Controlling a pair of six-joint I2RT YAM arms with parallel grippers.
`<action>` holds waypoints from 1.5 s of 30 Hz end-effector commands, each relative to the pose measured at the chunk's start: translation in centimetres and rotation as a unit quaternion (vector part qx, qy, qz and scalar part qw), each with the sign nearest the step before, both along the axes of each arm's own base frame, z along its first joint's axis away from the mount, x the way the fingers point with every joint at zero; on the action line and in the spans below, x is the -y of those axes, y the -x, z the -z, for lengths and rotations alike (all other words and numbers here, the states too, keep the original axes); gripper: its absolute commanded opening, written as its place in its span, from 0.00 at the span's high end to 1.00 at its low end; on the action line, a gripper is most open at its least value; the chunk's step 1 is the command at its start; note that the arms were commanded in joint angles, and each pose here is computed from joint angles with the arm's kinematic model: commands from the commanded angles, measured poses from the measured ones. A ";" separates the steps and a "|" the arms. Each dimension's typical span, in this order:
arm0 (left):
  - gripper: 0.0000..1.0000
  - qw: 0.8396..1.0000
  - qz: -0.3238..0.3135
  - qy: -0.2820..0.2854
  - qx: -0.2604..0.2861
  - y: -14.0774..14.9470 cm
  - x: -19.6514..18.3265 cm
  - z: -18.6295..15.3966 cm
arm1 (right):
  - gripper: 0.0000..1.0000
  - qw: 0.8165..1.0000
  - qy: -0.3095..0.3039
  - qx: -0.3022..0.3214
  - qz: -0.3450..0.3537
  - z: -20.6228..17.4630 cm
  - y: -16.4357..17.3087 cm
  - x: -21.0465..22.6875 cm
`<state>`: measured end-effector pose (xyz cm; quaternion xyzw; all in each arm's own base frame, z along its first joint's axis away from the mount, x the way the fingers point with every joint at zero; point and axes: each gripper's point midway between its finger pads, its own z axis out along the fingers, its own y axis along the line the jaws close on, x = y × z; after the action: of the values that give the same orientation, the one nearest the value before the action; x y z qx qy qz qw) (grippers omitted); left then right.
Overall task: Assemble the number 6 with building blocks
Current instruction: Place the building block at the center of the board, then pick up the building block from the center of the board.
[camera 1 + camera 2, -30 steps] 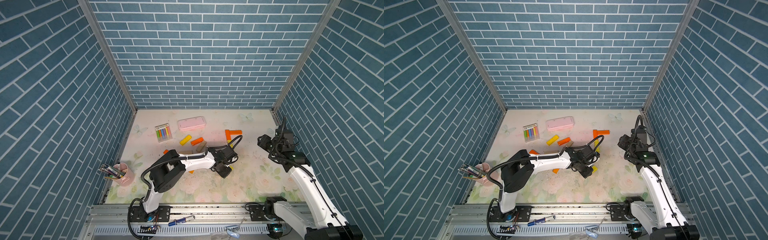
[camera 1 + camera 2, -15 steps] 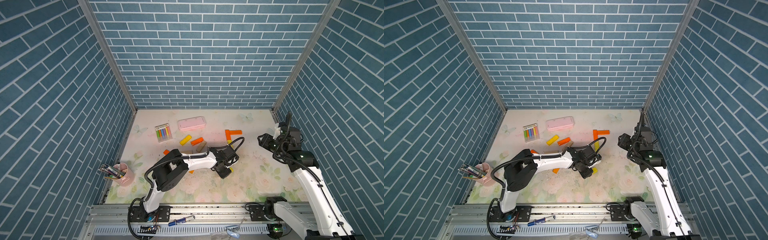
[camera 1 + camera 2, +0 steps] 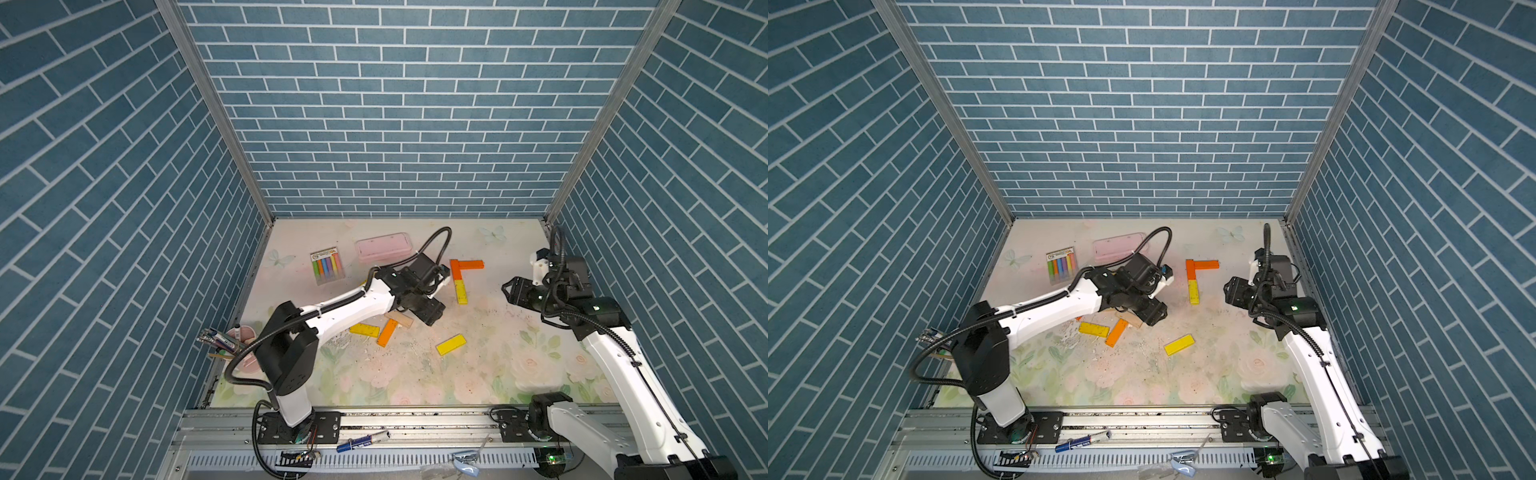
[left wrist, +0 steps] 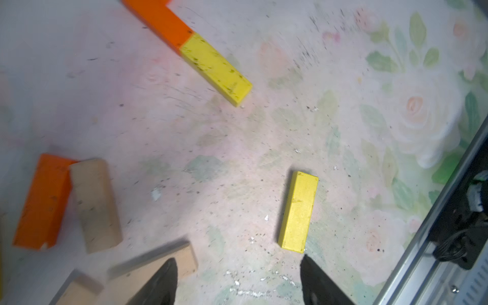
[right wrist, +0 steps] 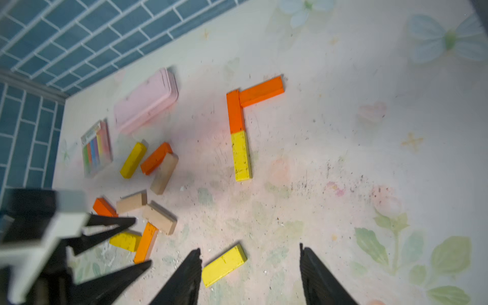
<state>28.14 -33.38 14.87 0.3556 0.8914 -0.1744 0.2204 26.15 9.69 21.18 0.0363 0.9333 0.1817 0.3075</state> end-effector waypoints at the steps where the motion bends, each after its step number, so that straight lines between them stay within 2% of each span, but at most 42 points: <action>1: 0.23 0.999 -0.043 -0.010 -0.020 -0.3 -3.5 -1.7 | 0.34 0.997 0.045 -0.032 -0.046 3.2 0.8 -1.8; 3: 0.19 0.999 -0.049 -0.010 -0.011 -0.6 -4.7 -3.0 | 0.28 0.994 0.059 -0.051 -0.079 5.2 1.2 -3.2; 4: 0.17 0.999 -0.050 -0.010 -0.007 -0.6 -5.1 -3.5 | 0.19 0.991 0.067 -0.063 -0.097 6.4 1.5 -3.9; 6: 0.02 0.998 -0.056 -0.011 -0.002 -0.7 -6.0 -3.9 | 0.09 0.985 0.103 -0.085 -0.112 8.6 1.8 -4.3; 8: 0.01 0.998 -0.060 -0.001 0.002 -0.6 -6.5 -4.2 | 0.03 0.976 0.134 -0.108 -0.131 10.7 2.3 -4.9; 10: 0.01 0.998 -0.068 0.015 0.006 -0.7 -6.9 -4.2 | 0.02 0.967 0.160 -0.119 -0.159 12.3 2.9 -6.2; 16: 0.01 0.996 -0.079 0.028 0.017 -1.2 -7.9 -3.6 | 0.02 0.945 0.180 -0.138 -0.235 15.0 4.6 -9.6; 23: 0.01 0.996 -0.083 0.042 0.015 -1.5 -8.4 -3.3 | 0.02 0.926 0.205 -0.159 -0.274 16.6 5.6 -10.7; 34: 0.01 0.995 -0.085 0.047 0.006 -1.8 -8.4 -2.8 | 0.02 0.922 0.202 -0.166 -0.287 17.6 5.8 -12.2; 45: 0.01 0.995 -0.087 0.049 0.004 -2.0 -8.4 -2.7 | 0.02 0.920 0.222 -0.180 -0.270 19.0 5.7 -12.7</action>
<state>30.06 -25.24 17.78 0.2704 0.9071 -0.1949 0.2572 20.37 22.74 2.95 -0.2653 0.9590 0.0608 0.0788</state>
